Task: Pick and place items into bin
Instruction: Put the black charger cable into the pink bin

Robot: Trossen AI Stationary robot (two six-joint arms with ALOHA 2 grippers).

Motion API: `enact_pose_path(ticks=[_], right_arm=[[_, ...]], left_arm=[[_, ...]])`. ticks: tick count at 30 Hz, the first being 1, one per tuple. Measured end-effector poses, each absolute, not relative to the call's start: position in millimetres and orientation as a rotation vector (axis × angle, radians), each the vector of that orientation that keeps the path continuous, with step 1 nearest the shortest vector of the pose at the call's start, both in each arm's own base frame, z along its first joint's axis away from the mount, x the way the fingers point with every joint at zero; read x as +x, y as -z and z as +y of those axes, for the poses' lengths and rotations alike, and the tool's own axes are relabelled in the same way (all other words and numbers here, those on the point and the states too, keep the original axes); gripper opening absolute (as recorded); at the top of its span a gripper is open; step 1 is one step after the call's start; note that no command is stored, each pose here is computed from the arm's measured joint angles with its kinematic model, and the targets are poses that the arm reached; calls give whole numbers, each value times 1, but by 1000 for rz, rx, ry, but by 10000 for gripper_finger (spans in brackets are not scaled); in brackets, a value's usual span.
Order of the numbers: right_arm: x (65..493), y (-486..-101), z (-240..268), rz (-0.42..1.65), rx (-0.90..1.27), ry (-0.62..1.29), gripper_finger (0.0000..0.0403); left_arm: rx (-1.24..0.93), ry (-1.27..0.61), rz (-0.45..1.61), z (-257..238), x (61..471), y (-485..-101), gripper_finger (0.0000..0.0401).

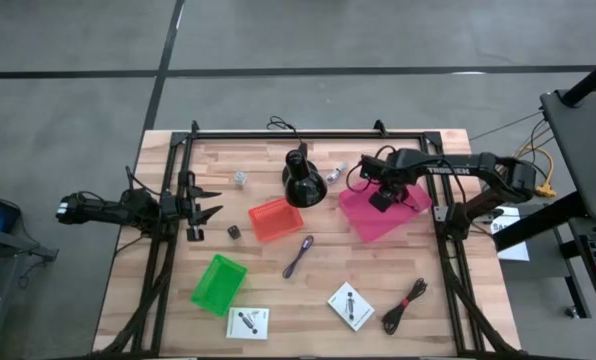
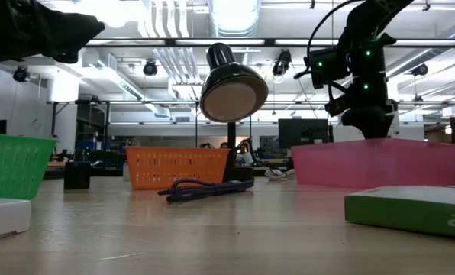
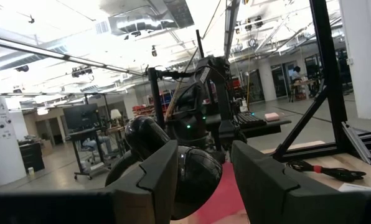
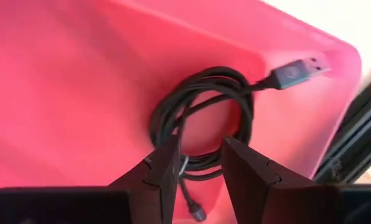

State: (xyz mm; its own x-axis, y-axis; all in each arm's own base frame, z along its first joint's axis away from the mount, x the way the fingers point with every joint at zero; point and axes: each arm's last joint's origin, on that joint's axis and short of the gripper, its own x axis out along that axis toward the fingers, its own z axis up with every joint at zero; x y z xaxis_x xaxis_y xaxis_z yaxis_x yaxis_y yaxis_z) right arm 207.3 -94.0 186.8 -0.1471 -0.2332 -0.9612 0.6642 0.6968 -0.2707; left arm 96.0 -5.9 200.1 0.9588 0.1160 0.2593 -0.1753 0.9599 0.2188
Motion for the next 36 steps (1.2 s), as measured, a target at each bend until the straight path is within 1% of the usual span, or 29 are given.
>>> enact_pose_path(ticks=[3, 8, 17, 21, 28, 34, 36], right_arm=[[212, -187, -82, 1539, 337, 746, 105], [221, -186, -54, 1556, 328, 584, 106], [232, -191, 9, 1539, 178, 384, 95], [240, -207, 37, 1482, 131, 304, 87], [250, -248, 86, 1345, 68, 120, 79], [242, -273, 127, 1267, 19, -25, 83], [236, -275, 140, 1273, -22, -113, 86]], left_arm=[[242, -149, -247, -6, 96, -200, 137], [242, -149, -248, -6, 96, -200, 137], [242, -150, -248, -6, 96, -200, 137], [243, -149, -248, -6, 96, -200, 137], [242, -149, -248, -6, 96, -200, 137], [242, -150, -248, -6, 96, -200, 137], [243, -150, -248, -6, 96, -200, 137]])
